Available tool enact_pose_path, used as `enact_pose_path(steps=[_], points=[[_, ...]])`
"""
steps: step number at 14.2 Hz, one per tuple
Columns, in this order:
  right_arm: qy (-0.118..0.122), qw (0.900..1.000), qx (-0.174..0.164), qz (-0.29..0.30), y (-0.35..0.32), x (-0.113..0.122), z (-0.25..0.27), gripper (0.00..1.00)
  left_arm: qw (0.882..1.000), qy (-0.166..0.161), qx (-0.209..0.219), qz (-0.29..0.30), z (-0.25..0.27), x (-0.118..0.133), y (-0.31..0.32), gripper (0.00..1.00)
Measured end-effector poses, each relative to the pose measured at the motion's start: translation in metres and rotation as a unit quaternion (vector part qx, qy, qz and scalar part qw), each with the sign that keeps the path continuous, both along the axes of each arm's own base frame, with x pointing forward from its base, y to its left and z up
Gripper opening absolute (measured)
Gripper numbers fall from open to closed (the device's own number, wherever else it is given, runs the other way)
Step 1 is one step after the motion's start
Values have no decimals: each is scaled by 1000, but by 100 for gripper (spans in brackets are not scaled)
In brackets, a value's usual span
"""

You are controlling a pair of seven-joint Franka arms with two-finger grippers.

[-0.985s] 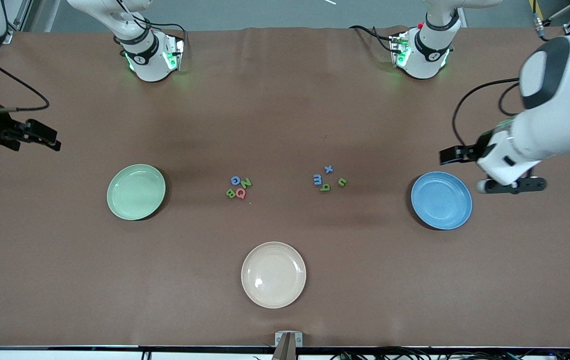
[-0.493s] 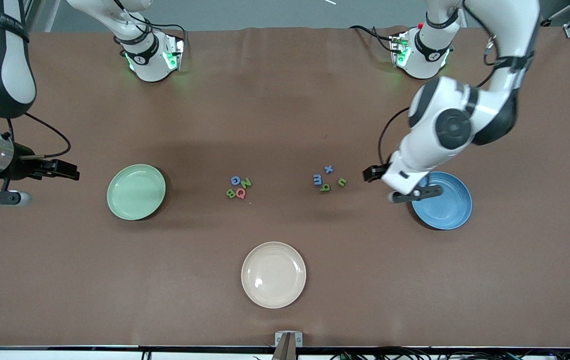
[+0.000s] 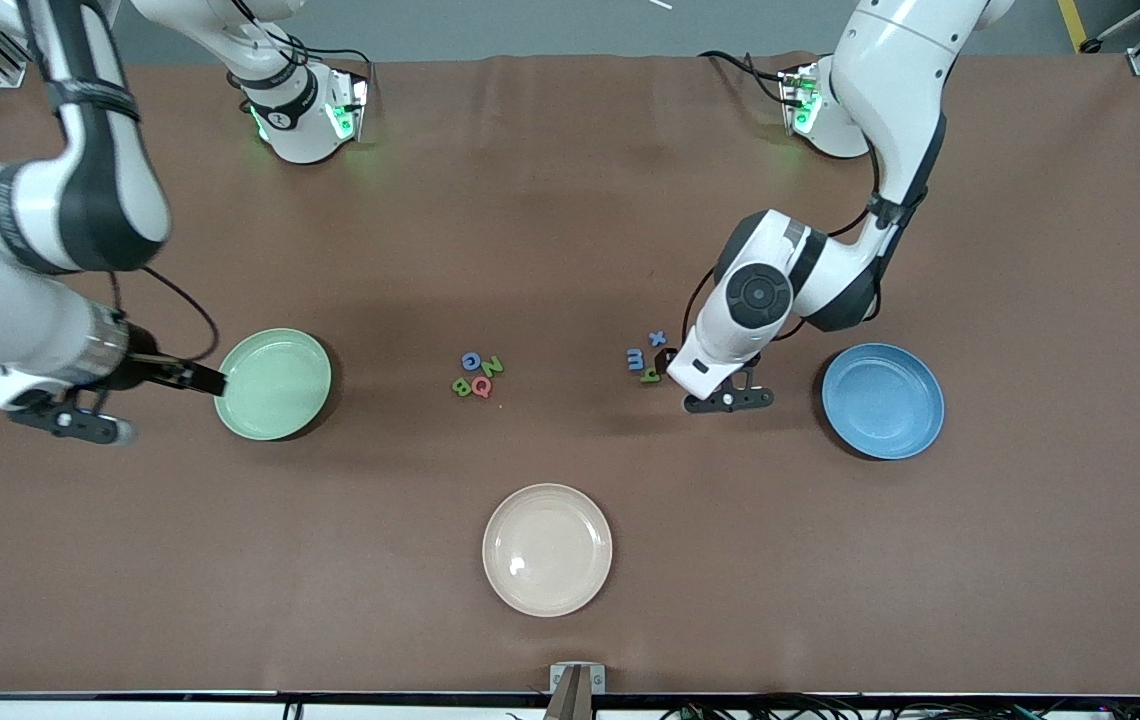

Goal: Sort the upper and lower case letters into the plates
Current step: 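Reach the left gripper to the green u while the right gripper nears the letters, then grasp the green u with the left gripper while the right gripper grasps the green B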

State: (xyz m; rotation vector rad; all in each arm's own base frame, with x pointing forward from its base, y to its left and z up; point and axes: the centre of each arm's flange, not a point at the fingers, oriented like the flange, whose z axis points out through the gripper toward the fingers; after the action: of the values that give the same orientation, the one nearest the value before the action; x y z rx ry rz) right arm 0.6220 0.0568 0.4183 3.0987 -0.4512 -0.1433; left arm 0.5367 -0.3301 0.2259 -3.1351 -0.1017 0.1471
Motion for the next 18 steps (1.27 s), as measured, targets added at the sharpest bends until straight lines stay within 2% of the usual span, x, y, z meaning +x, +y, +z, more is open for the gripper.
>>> enact_pose_path(steps=[6, 12, 16, 18], points=[[4, 998, -13, -67, 71, -2, -67, 100, 1000, 7, 11, 2, -12, -5, 1, 100], [-23, 990, -12, -137, 131, 0, -120, 100, 1000, -9, 1, 17, -41, -26, -1, 100], [-34, 982, -9, -185, 171, -6, -154, 100, 1000, -11, 1, 26, -45, -29, 0, 98], [-36, 979, -4, -201, 179, -7, -168, 100, 999, -12, 1, 33, -45, -30, -1, 84]])
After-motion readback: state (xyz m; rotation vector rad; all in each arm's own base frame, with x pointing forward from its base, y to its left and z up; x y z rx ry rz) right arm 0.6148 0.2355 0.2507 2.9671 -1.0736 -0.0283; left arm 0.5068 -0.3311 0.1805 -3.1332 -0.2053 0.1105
